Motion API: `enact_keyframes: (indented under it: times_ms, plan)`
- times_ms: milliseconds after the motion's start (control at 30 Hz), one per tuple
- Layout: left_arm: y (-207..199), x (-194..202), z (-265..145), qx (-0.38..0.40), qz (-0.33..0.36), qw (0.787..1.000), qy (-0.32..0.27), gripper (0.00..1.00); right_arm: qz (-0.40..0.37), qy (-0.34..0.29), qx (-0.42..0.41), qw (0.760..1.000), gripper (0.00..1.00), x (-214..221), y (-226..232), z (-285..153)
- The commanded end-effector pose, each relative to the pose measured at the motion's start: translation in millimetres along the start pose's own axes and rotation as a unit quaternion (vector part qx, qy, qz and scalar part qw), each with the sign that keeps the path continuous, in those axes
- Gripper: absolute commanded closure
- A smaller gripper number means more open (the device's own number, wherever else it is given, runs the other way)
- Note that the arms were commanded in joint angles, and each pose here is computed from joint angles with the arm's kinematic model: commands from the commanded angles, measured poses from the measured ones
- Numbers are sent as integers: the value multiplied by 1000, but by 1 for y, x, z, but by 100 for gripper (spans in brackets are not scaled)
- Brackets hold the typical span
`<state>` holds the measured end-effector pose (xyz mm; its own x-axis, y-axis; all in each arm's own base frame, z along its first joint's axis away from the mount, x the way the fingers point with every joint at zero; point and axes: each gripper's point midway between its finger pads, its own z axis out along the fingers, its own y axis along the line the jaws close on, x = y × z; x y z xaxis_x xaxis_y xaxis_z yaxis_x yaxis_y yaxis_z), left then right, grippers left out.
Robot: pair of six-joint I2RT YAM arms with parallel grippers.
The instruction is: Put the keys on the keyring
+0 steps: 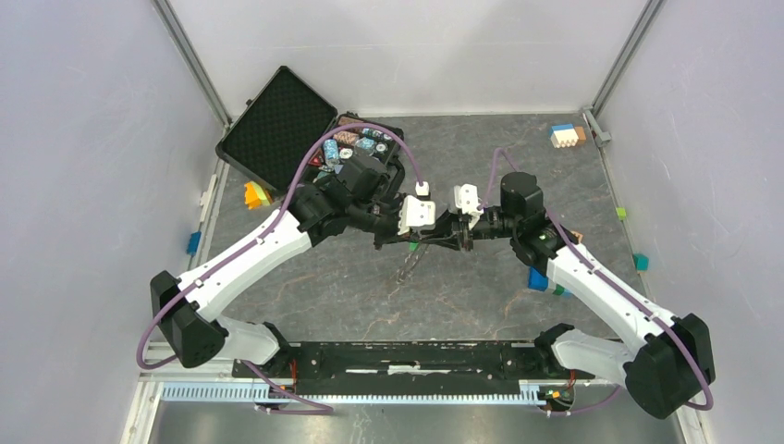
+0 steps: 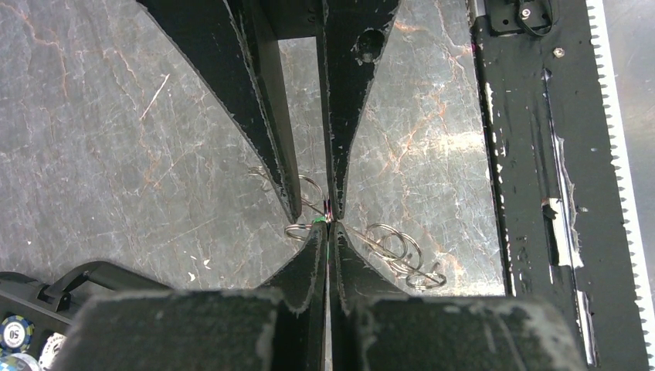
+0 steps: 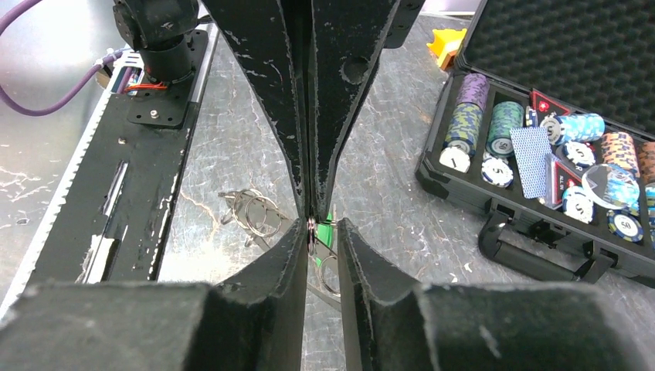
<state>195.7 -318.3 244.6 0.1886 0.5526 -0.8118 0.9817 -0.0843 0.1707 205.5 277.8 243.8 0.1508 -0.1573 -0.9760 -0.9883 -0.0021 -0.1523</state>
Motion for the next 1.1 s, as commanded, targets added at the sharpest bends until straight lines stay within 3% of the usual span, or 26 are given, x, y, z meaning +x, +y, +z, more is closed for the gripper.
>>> enact_keyframes:
  times_ms: [0,133,333,567,633,700,800,933,1067]
  plan:
    - [7,-22,-3,-5,26,999,-27,98,-18,-14,3,1000,76,-14,-6,2]
    - [7,-24,-3,-6,27,999,-29,98,-18,-13,3,1000,81,-13,-5,3]
    - [8,-25,-4,-11,24,999,-31,98,-20,-11,10,1000,99,-10,-7,2]
    - [11,-27,-4,-23,19,999,-40,97,-36,-19,21,999,100,-19,-10,0]
    - [10,-26,-4,-23,19,999,-40,77,-36,-23,21,999,100,-24,-11,-1]
    - [10,-24,-5,-27,20,998,-44,47,-32,-31,21,999,100,-29,-11,-2]
    - [15,-21,-14,-46,17,997,-62,27,-28,-47,17,998,100,-39,-10,-3]
    - [20,-9,-19,-64,8,995,-74,24,-17,-61,12,998,100,-45,-10,-4]
    - [17,-4,-18,-58,8,995,-82,34,-8,-70,11,997,100,-49,-11,-4]
